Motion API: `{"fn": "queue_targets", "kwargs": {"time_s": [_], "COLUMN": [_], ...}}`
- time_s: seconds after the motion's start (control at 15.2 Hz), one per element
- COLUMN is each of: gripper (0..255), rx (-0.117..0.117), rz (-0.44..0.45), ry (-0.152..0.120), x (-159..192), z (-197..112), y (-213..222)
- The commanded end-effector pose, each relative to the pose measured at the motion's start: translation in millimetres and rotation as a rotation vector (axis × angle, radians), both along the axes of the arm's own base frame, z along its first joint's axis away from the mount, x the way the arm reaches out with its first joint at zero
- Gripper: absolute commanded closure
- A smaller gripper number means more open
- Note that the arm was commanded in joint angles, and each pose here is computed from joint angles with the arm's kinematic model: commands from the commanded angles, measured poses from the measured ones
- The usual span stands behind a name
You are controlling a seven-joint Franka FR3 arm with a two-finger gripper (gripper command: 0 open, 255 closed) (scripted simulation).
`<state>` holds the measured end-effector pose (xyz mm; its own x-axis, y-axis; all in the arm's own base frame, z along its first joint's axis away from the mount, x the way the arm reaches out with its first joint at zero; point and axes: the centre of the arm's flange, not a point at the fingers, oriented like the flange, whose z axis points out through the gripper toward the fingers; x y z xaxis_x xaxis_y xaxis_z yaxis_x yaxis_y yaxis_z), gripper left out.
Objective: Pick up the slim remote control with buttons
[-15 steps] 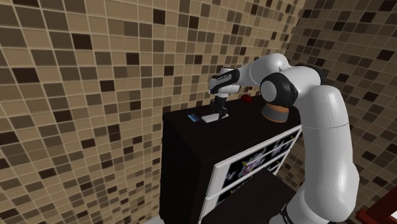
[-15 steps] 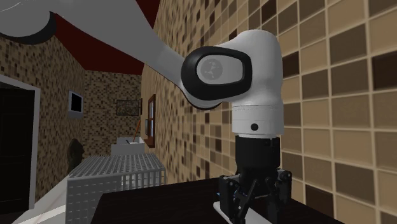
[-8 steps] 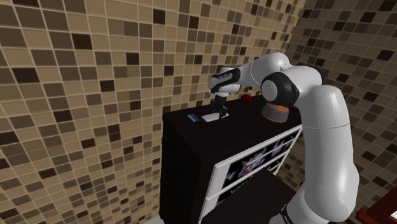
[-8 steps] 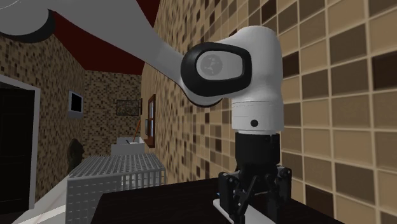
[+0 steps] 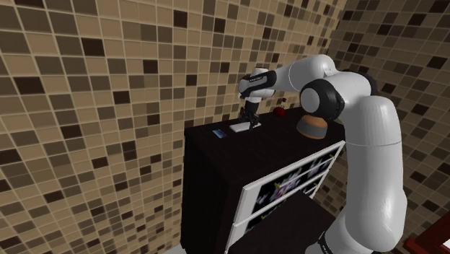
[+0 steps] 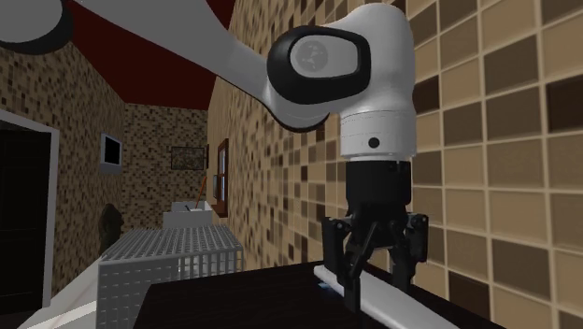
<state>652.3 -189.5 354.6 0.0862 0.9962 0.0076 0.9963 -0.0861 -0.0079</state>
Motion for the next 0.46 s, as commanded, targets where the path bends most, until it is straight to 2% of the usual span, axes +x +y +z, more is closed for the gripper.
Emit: {"fn": "queue_targets", "kwargs": {"time_s": [0.0, 0.26, 0.4], "gripper": [255, 255, 255], "rx": [0.000, 0.000, 0.000], "rz": [0.000, 0.000, 0.000], "ry": [0.000, 0.000, 0.000], "x": [-1, -1, -1], "z": [10, 32, 32], "y": [0, 0, 0]}}
